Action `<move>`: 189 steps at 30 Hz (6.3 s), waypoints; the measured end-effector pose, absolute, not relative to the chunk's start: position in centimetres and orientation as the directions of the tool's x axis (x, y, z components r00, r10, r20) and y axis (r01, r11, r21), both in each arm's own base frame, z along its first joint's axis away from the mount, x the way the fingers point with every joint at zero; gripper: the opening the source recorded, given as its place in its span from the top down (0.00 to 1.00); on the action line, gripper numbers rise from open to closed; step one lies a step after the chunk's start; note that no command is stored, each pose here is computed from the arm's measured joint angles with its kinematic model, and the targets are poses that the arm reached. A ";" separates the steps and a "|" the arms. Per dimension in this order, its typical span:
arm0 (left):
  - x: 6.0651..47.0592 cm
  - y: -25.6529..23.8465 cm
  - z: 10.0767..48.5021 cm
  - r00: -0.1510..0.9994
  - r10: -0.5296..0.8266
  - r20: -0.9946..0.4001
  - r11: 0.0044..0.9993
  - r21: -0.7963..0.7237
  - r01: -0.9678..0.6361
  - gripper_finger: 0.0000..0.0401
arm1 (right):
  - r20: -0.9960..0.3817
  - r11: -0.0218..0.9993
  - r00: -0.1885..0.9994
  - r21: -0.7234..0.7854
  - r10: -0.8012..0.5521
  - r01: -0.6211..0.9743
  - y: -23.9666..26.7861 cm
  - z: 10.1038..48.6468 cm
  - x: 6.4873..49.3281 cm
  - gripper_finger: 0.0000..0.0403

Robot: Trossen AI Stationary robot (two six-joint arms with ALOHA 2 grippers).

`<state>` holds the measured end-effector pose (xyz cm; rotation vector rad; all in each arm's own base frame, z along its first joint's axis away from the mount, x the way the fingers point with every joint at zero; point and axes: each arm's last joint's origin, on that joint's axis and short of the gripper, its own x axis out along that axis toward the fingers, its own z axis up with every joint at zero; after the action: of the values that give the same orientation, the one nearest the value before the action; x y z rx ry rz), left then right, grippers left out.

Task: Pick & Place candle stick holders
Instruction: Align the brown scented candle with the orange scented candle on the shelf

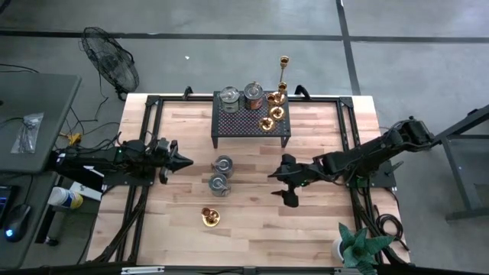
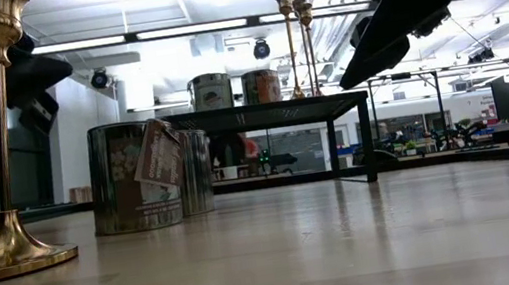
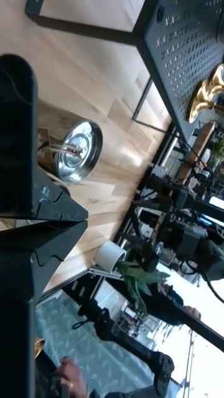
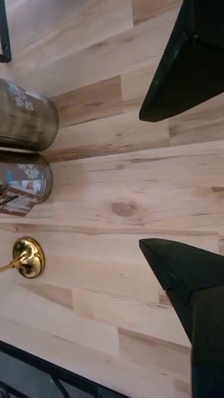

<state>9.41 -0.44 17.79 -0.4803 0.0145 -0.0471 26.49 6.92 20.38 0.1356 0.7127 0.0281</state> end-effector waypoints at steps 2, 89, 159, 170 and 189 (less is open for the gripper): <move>9.4 -0.5 17.8 0.998 -0.067 -0.001 0.884 -0.464 0.059 1.00 | -0.650 0.991 0.756 0.136 0.076 0.018 6.9 20.4 26.5 0.22; 13.4 -1.3 13.8 0.926 -0.140 -0.351 0.989 0.000 0.150 0.14 | -0.655 0.991 0.752 0.130 0.074 0.015 6.9 20.3 26.5 0.22; 13.4 -0.9 13.7 0.935 -0.006 -0.356 0.999 0.047 0.024 0.14 | 0.025 0.959 0.999 0.282 -0.021 0.013 1.2 15.8 18.2 0.22; 13.4 -0.9 13.7 0.935 0.020 -0.355 0.998 0.055 0.000 0.14 | -0.056 0.961 0.998 0.274 -0.019 0.034 1.1 13.9 16.7 0.22; 13.4 -0.7 13.7 0.930 0.066 -0.360 0.997 0.052 -0.051 0.14 | 0.051 0.959 0.999 0.284 -0.019 0.004 0.9 16.6 14.7 0.22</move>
<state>13.38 -0.72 13.69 0.0418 0.3703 0.0599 14.66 0.92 16.55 0.2883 -0.0530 -0.0118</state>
